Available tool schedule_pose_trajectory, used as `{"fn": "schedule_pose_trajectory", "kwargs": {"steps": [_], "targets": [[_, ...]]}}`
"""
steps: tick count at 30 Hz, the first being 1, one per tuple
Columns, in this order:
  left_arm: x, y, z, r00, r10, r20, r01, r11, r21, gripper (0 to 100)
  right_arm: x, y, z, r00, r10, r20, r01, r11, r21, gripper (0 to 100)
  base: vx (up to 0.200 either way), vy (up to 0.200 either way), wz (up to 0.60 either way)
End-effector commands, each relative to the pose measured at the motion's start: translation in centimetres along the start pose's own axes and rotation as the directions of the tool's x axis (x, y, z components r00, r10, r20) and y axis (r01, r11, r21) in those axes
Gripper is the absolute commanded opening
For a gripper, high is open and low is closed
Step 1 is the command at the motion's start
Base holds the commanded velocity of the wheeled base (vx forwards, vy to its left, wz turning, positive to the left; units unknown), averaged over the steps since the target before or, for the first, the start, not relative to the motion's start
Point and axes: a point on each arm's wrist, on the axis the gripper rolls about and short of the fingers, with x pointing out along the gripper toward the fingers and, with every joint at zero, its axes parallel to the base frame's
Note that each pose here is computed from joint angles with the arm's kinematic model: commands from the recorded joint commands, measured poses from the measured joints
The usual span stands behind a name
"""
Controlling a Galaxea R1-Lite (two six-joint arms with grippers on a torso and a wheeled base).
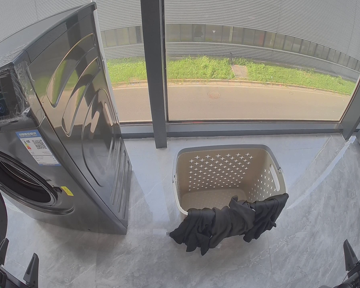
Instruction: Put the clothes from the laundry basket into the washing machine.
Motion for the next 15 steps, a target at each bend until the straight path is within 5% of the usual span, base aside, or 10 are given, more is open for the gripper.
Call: {"fn": "schedule_pose_trajectory", "kwargs": {"steps": [1, 15], "targets": [[-0.02, 0.01, -0.49, 1.0, 0.001, 0.002, -0.001, 1.0, 0.001, 100, 0.01, 0.0, -0.51, 1.0, 0.001, 0.0, -0.001, 1.0, 0.0, 100, 0.0, 0.0, 0.0], [-0.02, 0.03, -0.49, 1.0, 0.01, 0.002, -0.01, 1.0, 0.0, 100, 0.01, 0.0, -0.53, 1.0, 0.001, -0.002, -0.001, 1.0, 0.0, 100, 0.0, 0.0, 0.0]]}}
